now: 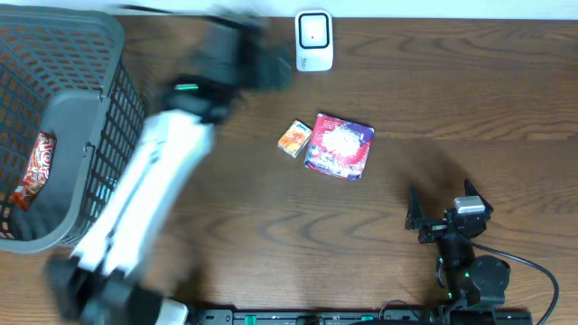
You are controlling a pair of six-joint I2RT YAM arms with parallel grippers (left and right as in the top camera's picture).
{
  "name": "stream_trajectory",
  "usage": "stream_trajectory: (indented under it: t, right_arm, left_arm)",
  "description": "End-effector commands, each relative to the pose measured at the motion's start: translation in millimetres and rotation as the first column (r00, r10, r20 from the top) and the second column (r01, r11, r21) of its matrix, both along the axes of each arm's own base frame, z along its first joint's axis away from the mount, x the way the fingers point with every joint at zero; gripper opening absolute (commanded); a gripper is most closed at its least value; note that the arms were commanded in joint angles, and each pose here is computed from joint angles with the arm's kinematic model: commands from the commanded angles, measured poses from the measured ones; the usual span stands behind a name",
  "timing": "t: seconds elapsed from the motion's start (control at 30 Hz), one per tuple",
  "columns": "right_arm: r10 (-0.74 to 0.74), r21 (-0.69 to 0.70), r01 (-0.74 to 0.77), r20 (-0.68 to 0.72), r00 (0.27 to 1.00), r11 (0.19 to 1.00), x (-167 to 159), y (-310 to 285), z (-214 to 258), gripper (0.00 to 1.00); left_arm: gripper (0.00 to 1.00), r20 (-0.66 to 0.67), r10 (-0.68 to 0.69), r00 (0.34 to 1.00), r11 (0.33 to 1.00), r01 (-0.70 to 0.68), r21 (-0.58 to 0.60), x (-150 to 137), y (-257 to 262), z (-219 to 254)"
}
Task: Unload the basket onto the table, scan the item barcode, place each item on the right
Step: 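Place the small orange box left of the purple pack, then grasp the mint-green packet in the basket with the left gripper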
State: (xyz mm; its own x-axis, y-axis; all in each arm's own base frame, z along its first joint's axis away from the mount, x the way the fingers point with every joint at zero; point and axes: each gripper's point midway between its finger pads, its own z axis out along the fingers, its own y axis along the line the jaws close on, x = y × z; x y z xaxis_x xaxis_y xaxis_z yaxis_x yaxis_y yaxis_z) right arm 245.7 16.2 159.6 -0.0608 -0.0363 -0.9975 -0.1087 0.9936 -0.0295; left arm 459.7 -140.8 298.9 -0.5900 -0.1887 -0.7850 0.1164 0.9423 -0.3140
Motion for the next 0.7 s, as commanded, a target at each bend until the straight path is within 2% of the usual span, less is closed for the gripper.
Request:
stream_trajectory:
  t: [0.0, 0.03, 0.07, 0.13, 0.23, 0.27, 0.37, 0.53, 0.67]
  right_arm:
    - [0.009, -0.011, -0.009, 0.002, 1.000, 1.000, 0, 2, 0, 0.99]
    - [0.009, -0.011, -0.009, 0.002, 1.000, 1.000, 0, 2, 0, 0.99]
    - [0.009, -0.011, -0.009, 0.002, 1.000, 1.000, 0, 2, 0, 0.99]
    - [0.009, -0.011, -0.009, 0.002, 1.000, 1.000, 0, 2, 0, 0.99]
    - [0.009, -0.011, -0.009, 0.002, 1.000, 1.000, 0, 2, 0, 0.99]
    - [0.009, -0.011, -0.009, 0.002, 1.000, 1.000, 0, 2, 0, 0.99]
    - [0.009, -0.011, -0.009, 0.002, 1.000, 1.000, 0, 2, 0, 0.99]
    - [0.009, -0.011, -0.009, 0.002, 1.000, 1.000, 0, 2, 0, 0.99]
    - [0.009, -0.011, -0.009, 0.002, 1.000, 1.000, 0, 2, 0, 0.99]
  left_arm:
    - [0.98, 0.251, 0.179, 0.951, 0.982, -0.187, 0.010, -14, 104, 98]
    - [0.98, 0.302, 0.239, 0.923, 0.957, -0.277, 0.090, -28, 156, 114]
    - [0.98, 0.305, 0.265, 0.915, 0.940, -0.315, 0.128, -34, 178, 115]
    - [0.98, 0.243, 0.401, 0.883, 0.874, -0.449, 0.186, -57, 242, 100]
    - [0.98, 0.036, 0.549, 0.835, 0.809, -0.541, 0.228, -97, 297, 52]
    - [0.98, -0.100, 0.606, 0.789, 0.783, -0.570, 0.250, -122, 317, 22]
    - [0.98, -0.265, 0.671, 0.692, 0.741, -0.628, 0.236, -148, 341, -20]
    - [0.98, -0.448, 0.592, 0.670, 0.786, -0.603, 0.137, -150, 344, -69]
    - [0.98, -0.635, 0.374, 0.676, 0.881, -0.472, 0.017, -152, 321, -120]
